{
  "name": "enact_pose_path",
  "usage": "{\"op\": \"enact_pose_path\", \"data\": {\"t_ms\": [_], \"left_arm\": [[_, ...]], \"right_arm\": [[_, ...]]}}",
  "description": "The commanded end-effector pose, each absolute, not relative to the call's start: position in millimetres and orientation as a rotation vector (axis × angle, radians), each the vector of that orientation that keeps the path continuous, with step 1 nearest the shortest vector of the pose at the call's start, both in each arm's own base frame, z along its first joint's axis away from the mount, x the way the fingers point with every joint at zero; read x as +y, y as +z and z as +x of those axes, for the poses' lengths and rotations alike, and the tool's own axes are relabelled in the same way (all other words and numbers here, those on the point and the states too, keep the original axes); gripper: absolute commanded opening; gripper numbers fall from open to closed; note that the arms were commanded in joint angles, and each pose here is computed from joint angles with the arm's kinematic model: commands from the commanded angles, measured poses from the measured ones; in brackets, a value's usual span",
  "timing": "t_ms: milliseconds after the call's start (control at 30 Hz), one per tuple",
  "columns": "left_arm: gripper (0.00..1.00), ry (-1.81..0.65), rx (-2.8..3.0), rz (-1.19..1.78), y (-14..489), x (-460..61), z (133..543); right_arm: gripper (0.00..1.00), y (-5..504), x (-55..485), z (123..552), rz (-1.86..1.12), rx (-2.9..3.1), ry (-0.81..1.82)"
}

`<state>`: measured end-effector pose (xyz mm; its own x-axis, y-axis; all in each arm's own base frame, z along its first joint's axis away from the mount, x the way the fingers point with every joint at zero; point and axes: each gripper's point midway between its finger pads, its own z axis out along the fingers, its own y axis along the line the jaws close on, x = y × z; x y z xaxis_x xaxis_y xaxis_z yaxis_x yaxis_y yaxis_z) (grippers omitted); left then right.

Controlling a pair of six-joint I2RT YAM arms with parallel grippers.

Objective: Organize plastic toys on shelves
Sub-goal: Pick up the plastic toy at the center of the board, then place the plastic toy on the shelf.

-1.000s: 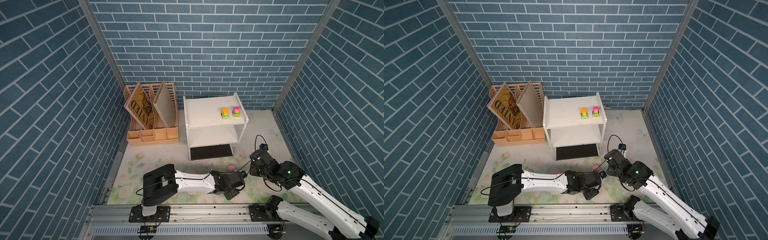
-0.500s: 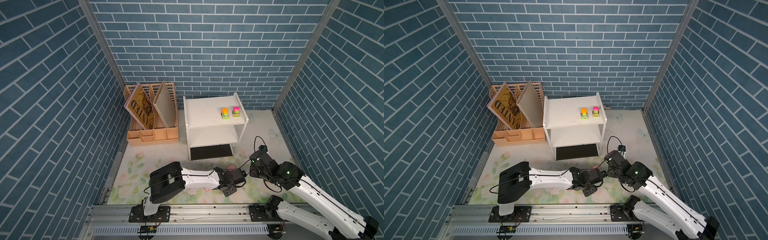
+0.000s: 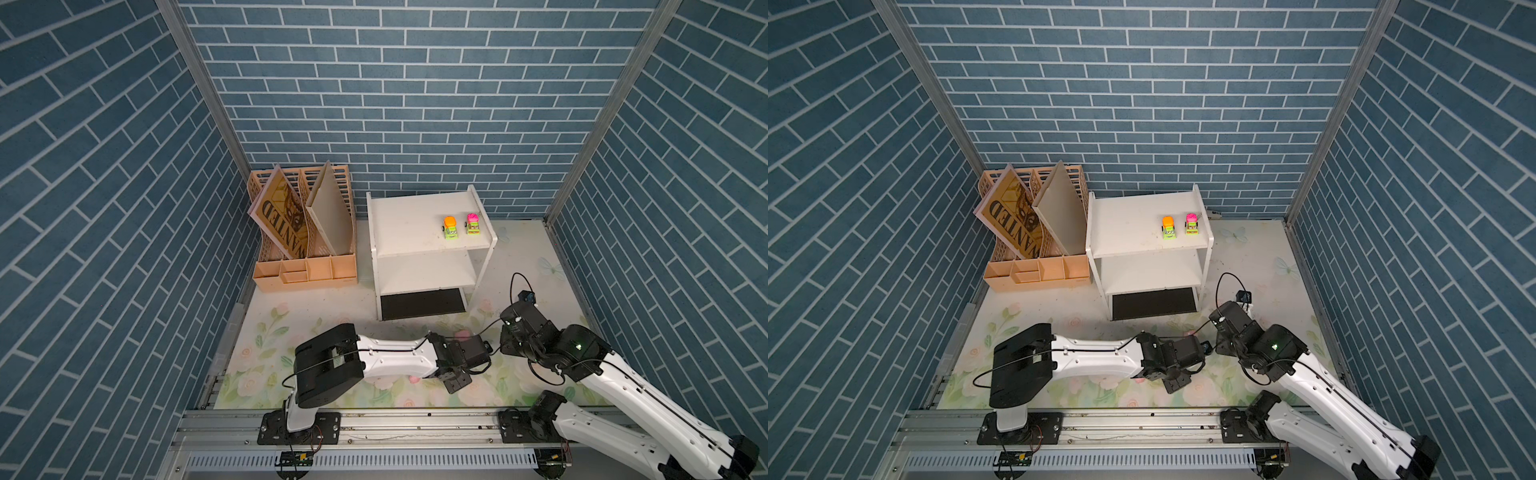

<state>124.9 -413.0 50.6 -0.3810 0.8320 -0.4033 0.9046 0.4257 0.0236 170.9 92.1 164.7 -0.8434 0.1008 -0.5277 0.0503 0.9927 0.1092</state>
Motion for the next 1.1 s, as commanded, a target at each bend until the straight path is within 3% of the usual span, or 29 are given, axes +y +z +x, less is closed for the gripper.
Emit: {"op": "enact_pose_path", "data": {"t_ms": [0, 167, 333, 600, 767, 1067], "left_arm": [[0.31, -0.364, 2.314, 1.356, 100.5, -400.0, 126.3], [0.27, -0.399, 2.299, 1.117, 171.2, -384.1, 139.0], [0.08, -0.450, 2.251, 0.796, 257.5, -384.1, 165.4], [0.00, -0.648, 2.091, 0.317, 391.5, -391.4, 199.3], [0.00, -0.630, 2.090, 0.038, 421.1, -379.0, 236.4], [0.00, -0.567, 2.129, -0.236, 409.9, -344.9, 301.6]], "right_arm": [[0.36, 168.3, 87.5, 170.5, 0.098, 2.564, 0.108], [0.36, 165.8, 90.4, 172.9, 0.095, 2.565, 0.109], [0.36, 165.4, 95.5, 176.8, 0.088, 2.564, 0.118], [0.35, 166.5, 100.7, 180.0, 0.082, 2.561, 0.133], [0.35, 164.6, 100.6, 179.4, 0.079, 2.568, 0.130], [0.35, 157.8, 102.6, 178.1, 0.060, 2.592, 0.124]]}}
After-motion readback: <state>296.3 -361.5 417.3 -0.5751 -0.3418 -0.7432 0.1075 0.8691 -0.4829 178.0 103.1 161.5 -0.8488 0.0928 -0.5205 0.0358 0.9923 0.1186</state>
